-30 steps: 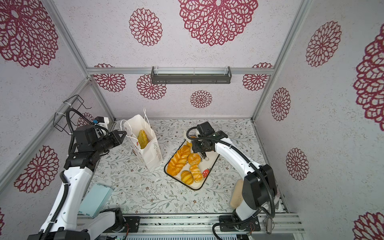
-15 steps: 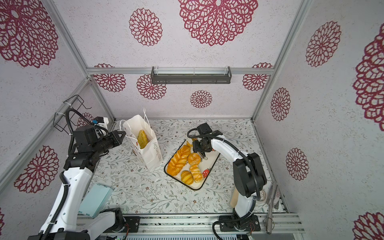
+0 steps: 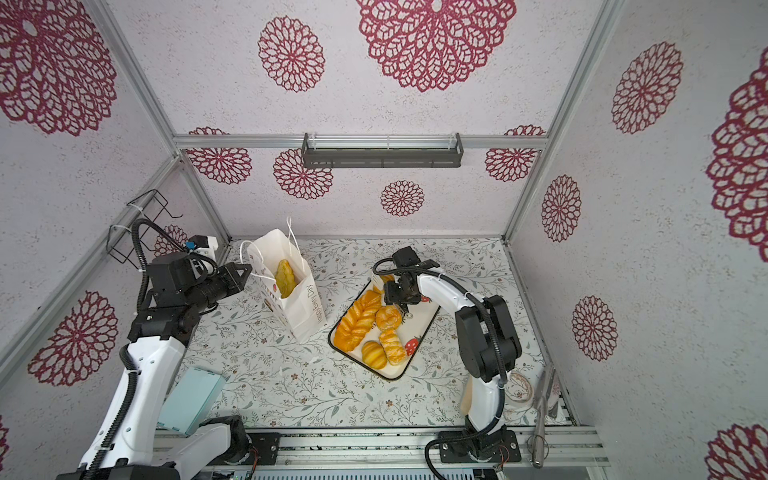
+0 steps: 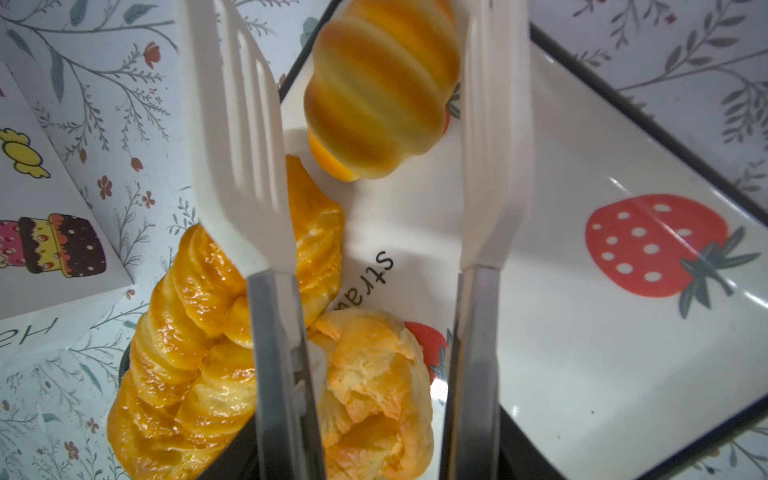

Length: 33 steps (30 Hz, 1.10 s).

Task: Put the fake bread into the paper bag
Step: 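Lower the tongs onto a striped croissant and squeeze them with the right gripper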

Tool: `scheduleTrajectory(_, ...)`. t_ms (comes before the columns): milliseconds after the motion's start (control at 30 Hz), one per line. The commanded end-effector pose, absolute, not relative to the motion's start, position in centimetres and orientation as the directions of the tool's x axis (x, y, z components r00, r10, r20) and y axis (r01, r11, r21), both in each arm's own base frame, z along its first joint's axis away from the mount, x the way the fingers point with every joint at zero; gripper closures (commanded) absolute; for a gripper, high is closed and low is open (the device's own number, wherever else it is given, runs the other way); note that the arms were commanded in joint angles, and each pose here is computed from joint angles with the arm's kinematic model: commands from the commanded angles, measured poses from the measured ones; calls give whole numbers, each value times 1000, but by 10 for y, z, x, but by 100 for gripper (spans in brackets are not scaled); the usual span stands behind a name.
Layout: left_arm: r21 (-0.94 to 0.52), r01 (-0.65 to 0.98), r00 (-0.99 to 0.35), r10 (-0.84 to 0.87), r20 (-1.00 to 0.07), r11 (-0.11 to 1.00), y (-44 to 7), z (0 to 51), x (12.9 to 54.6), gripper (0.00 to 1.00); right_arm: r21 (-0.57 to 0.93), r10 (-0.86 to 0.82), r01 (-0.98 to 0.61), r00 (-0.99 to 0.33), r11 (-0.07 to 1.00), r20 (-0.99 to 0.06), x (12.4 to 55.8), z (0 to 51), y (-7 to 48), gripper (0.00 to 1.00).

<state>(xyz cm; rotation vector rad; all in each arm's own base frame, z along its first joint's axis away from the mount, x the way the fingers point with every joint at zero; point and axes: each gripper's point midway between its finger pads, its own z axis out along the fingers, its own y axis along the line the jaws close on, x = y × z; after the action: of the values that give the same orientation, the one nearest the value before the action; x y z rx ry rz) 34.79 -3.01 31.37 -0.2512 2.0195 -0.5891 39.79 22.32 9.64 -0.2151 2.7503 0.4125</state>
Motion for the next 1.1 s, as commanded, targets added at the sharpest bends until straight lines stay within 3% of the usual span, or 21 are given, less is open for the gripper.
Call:
scheduleTrajectory(0,-490,71,-484,-400,-778,869,-27,315,347,100,285,-75,-204,-911,937,-405,413,112,230,40)
scheduleTrajectory(400,-492,70,-483,-402,-778,868,-27,315,346,100,252,-90,-198,-919,947,-384,414,101,225,42)
scheduleTrajectory(1067,-496,72,-485,-404,-775,865,-27,314,348,100,245,-78,-197,-902,949,-424,409,119,218,67)
